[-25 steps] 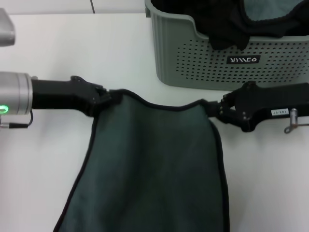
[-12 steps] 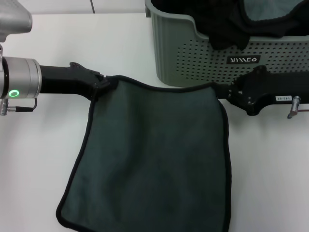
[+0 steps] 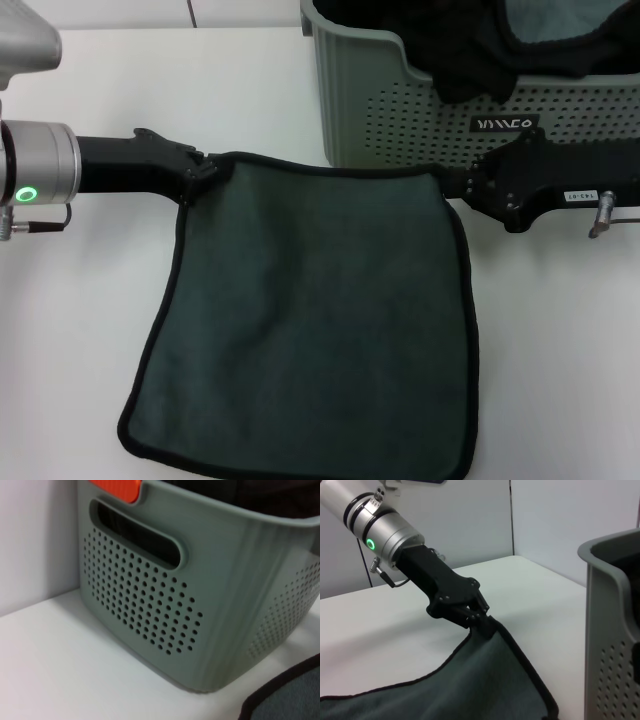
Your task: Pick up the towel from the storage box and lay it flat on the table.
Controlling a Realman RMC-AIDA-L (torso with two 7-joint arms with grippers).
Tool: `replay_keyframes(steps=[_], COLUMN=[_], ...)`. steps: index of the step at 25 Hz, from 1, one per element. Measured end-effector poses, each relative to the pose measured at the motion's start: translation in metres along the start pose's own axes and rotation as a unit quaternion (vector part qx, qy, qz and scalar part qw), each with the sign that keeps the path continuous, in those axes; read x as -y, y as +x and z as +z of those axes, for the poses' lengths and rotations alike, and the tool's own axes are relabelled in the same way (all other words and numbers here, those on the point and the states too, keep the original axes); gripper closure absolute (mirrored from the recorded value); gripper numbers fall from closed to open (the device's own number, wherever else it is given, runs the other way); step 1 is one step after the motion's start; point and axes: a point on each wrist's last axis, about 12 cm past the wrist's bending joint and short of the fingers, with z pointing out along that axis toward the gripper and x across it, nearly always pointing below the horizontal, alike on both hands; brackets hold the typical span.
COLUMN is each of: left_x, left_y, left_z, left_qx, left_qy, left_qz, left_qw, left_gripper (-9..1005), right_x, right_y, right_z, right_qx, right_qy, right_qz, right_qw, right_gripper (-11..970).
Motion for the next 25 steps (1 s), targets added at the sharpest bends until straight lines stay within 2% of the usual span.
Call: replay_keyframes(steps=[11, 19, 21, 22, 25], left_x=[-0.001, -0.005, -0.005, -0.005, 0.002], left_y=[0.008, 0.007, 0.006, 0.004, 0.000], left_z=[-0.004, -0.010, -0.011, -0.012, -0.020], left_qx=[0.001, 0.014, 0.019, 0.023, 0.062], left_qy=[-0.005, -0.015, -0.015, -0.014, 0.008], left_qz=[-0.004, -0.012, -0.011, -0.010, 0.013], left_qw=[1.000, 1.000, 1.000, 1.000, 0.998], left_gripper=[968, 925, 779, 706, 611], right_x=[-0.001, -0.002, -0.005, -0.008, -0.017], right_y=[0.002, 0.006, 0.009, 0.010, 0.014], right_z=[0.001, -0.005, -0.008, -0.011, -0.020], right_qx=[-0.001, -0.005, -0.005, -0.005, 0.002], right_qy=[-0.003, -0.003, -0.003, -0.005, -0.018], right_qz=[0.007, 0.052, 0.053, 0.052, 0.037], right_qw=[1.000, 0.999, 0.999, 0.999, 0.999], right_gripper=[782, 776, 774, 732, 607])
